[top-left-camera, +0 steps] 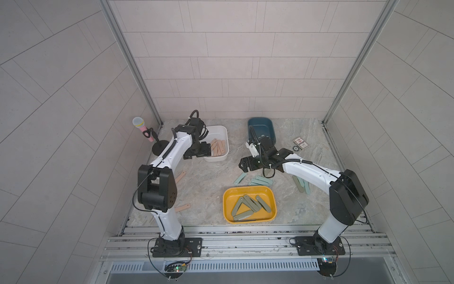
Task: Place the fruit knives into the storage box by color
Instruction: Place the fruit knife in the storage box, then pick up the fruit knife from the center of the board.
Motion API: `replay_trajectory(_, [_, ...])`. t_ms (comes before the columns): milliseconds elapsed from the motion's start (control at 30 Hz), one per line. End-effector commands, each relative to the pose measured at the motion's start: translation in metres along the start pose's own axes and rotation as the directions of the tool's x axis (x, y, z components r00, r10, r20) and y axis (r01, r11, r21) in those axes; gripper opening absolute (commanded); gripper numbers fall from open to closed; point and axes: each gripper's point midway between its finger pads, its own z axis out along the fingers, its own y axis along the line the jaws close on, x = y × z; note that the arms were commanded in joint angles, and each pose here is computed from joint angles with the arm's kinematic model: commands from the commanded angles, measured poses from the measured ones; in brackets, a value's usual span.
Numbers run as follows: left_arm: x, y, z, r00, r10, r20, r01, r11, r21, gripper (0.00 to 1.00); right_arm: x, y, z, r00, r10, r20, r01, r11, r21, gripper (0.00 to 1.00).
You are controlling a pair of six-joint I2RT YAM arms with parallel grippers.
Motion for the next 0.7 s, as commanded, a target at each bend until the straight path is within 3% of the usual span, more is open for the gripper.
replay_trajectory(0, [0.018, 0.052, 0.018, 0.996, -0.088, -0.021, 0.085, 0.987, -0.135, 0.94, -0.003, 0.015, -0.017, 0.997, -0.036, 0.061, 0.037, 0.999, -0.019, 1.00])
replay_trajectory(200, [0.039, 0.100, 0.060, 0.978, -0.183, -0.102, 0.163, 0.970, -0.183, 0.99, 0.009, 0.043, -0.022, 0.996, -0.075, 0.056, 0.079, 0.995, -0.066, 1.00])
replay_trajectory(667, [0.041, 0.105, 0.103, 0.973, -0.150, -0.176, 0.120, 0.978, -0.170, 1.00, 0.012, 0.053, -0.026, 0.995, -0.091, 0.049, 0.095, 0.991, -0.097, 1.00])
